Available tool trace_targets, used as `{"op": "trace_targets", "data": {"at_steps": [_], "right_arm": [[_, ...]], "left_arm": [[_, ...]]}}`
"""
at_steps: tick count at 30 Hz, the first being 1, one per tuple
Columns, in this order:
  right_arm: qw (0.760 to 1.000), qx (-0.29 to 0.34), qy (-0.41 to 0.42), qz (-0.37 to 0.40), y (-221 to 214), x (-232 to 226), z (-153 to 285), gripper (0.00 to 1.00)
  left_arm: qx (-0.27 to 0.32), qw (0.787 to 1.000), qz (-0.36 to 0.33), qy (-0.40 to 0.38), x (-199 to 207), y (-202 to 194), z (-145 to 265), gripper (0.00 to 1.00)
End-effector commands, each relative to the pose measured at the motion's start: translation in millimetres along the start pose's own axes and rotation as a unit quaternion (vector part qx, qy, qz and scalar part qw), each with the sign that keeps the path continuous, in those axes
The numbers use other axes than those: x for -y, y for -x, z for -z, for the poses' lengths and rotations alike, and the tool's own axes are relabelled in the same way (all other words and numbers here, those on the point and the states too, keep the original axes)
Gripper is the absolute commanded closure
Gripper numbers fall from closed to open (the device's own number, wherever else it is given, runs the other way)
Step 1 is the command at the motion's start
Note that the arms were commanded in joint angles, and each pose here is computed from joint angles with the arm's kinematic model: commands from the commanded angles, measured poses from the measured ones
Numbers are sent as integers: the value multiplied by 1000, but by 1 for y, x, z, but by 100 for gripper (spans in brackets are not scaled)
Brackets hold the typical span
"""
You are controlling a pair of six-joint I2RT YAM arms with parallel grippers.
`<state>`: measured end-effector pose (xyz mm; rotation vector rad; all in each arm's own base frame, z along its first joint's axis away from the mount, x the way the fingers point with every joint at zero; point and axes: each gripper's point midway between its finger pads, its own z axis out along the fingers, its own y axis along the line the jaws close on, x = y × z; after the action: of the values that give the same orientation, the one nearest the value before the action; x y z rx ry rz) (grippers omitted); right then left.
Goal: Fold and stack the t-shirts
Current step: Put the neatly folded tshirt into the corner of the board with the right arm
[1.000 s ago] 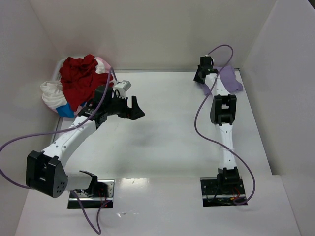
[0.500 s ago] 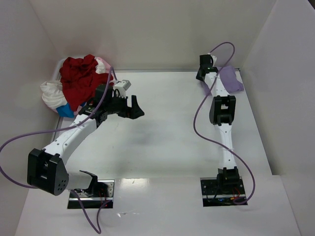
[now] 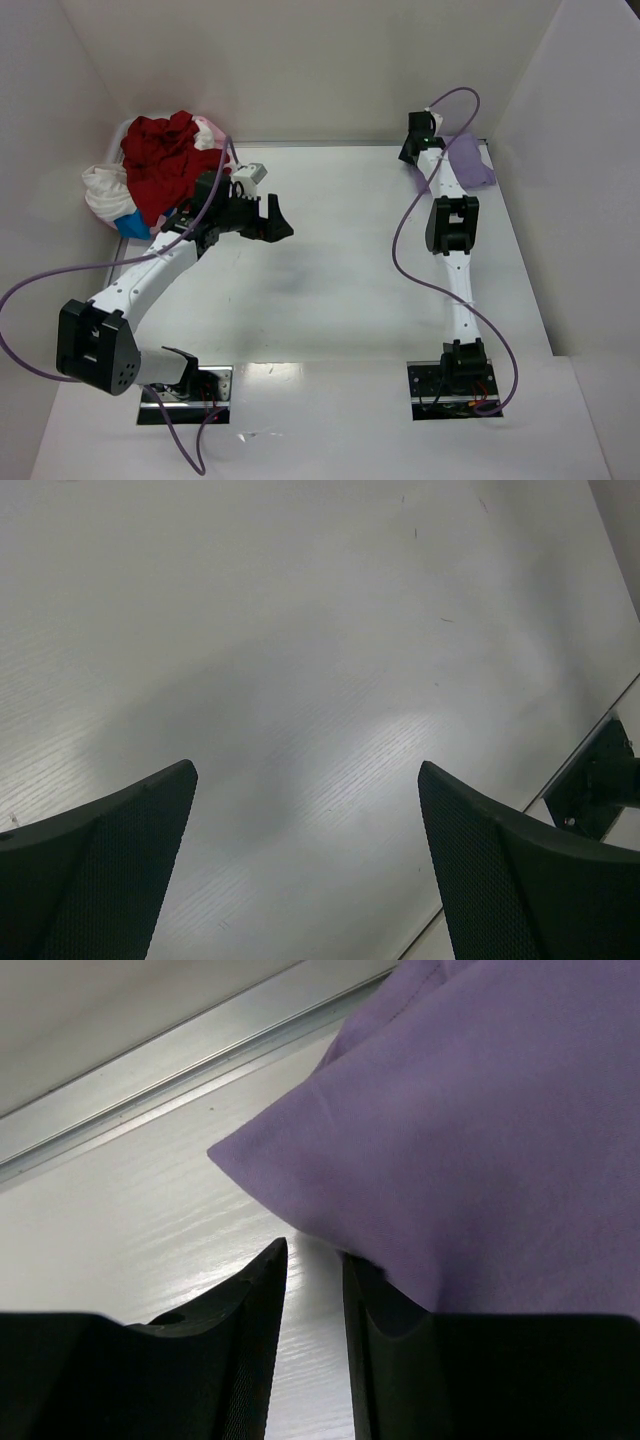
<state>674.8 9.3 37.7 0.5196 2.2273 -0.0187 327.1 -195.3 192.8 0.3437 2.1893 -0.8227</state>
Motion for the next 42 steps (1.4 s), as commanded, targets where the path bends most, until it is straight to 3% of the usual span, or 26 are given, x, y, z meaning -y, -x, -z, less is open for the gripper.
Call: {"op": "trace_targets", "data": {"at_steps": [1, 16, 24, 27, 30, 34, 37, 38, 41, 42], "right_arm": [[999, 32, 16, -8, 25, 1, -2, 65], [997, 45, 62, -29, 36, -3, -13, 55], [992, 41, 110, -42, 49, -23, 5, 51], [991, 40, 122, -42, 58, -38, 28, 51], [986, 82, 144, -32, 97, -61, 72, 51], [969, 135, 206, -34, 154, -91, 161, 38], [965, 134, 225, -16, 154, -109, 199, 30], [959, 153, 237, -12, 168, -114, 232, 28], [958, 130, 255, 13, 142, -130, 257, 20], [941, 176, 287, 10, 166, -137, 306, 20]], "left_arm": [[25, 1000, -7, -13, 8, 22, 2, 1], [20, 1000, 9, -13, 7, 21, 0, 1], [18, 1000, 14, -18, 7, 22, -4, 1], [27, 999, 14, -20, 11, 28, -1, 1], [45, 999, 2, -14, 14, 36, 8, 1], [71, 997, -10, 16, 13, 48, 26, 1], [122, 990, -14, 63, 9, 68, 50, 1], [139, 987, -11, 78, 8, 74, 58, 1], [204, 968, -9, 142, 0, 94, 94, 1], [216, 963, -6, 163, -3, 94, 108, 1]]}}
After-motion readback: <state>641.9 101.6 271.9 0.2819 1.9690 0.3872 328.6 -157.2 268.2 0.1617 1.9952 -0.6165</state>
